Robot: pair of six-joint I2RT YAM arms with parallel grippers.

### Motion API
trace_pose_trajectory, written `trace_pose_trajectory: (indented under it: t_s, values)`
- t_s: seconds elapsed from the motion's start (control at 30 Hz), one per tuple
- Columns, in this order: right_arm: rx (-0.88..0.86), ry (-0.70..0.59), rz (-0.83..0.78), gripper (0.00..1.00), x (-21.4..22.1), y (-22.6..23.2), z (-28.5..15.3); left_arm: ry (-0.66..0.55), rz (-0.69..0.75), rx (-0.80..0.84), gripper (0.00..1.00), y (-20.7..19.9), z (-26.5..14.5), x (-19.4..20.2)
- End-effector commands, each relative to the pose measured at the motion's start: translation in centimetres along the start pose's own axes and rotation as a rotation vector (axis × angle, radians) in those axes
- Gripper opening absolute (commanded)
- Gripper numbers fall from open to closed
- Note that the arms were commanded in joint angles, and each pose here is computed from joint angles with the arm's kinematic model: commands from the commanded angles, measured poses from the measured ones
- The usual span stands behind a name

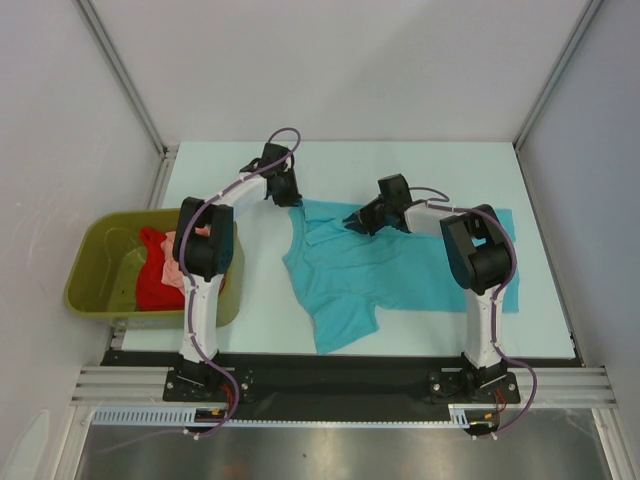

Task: Fold and stack the t-shirts
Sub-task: Fold the tshirt

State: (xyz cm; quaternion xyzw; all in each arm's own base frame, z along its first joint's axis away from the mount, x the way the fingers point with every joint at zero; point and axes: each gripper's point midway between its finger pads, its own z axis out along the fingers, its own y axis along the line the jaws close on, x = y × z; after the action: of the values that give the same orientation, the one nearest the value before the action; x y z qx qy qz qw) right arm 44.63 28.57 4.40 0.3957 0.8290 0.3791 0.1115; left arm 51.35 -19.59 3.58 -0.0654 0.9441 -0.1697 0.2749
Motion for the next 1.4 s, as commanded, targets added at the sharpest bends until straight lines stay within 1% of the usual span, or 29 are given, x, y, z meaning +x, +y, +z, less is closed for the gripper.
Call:
trace_pose_trajectory:
  t_s: [0.0, 0.13, 0.37, 0.6, 0.8, 0.9, 0.97, 1.0, 1.1, 1.37]
  values:
    - [-0.035, -0.03, 0.017, 0.26, -0.5, 1.2, -0.5, -0.041, -0.007, 0.031, 0.21, -0.8, -0.7, -1.7]
    - [-0.029, -0.023, 0.016, 0.28, -0.5, 1.0, -0.2, -0.037, -0.006, 0.029, 0.21, -0.7, -0.6, -1.5]
    - [-0.019, -0.024, 0.032, 0.34, -0.1, 0.5, -0.9, -0.036, -0.004, 0.03, 0.21, -0.7, -0.5, -1.5]
    - [-0.004, -0.015, 0.04, 0.35, -0.2, 0.1, -0.2, -0.036, -0.004, 0.027, 0.21, -0.7, -0.3, -1.6]
    - [0.032, -0.012, 0.018, 0.33, -0.8, -0.1, 0.5, -0.034, -0.003, 0.026, 0.21, -0.6, -0.3, -1.5]
    - [0.051, -0.006, 0.023, 0.29, -0.9, -0.5, 1.0, -0.035, -0.003, 0.027, 0.21, -0.6, -0.3, -1.5]
    - [0.089, 0.004, 0.024, 0.28, -0.9, -1.3, 1.4, -0.034, -0.004, 0.025, 0.21, -0.5, -0.2, -1.5]
    - [0.087, 0.002, 0.01, 0.28, -1.0, -0.8, 1.4, -0.036, -0.007, 0.025, 0.21, -0.4, -0.2, -1.6]
    - [0.142, 0.002, 0.009, 0.24, -1.1, -2.0, 1.4, -0.034, -0.006, 0.022, 0.21, -0.3, -0.2, -1.5]
    - [0.241, 0.009, 0.001, 0.25, -1.4, -4.3, 1.5, -0.034, -0.007, 0.026, 0.21, -0.4, -0.3, -1.5]
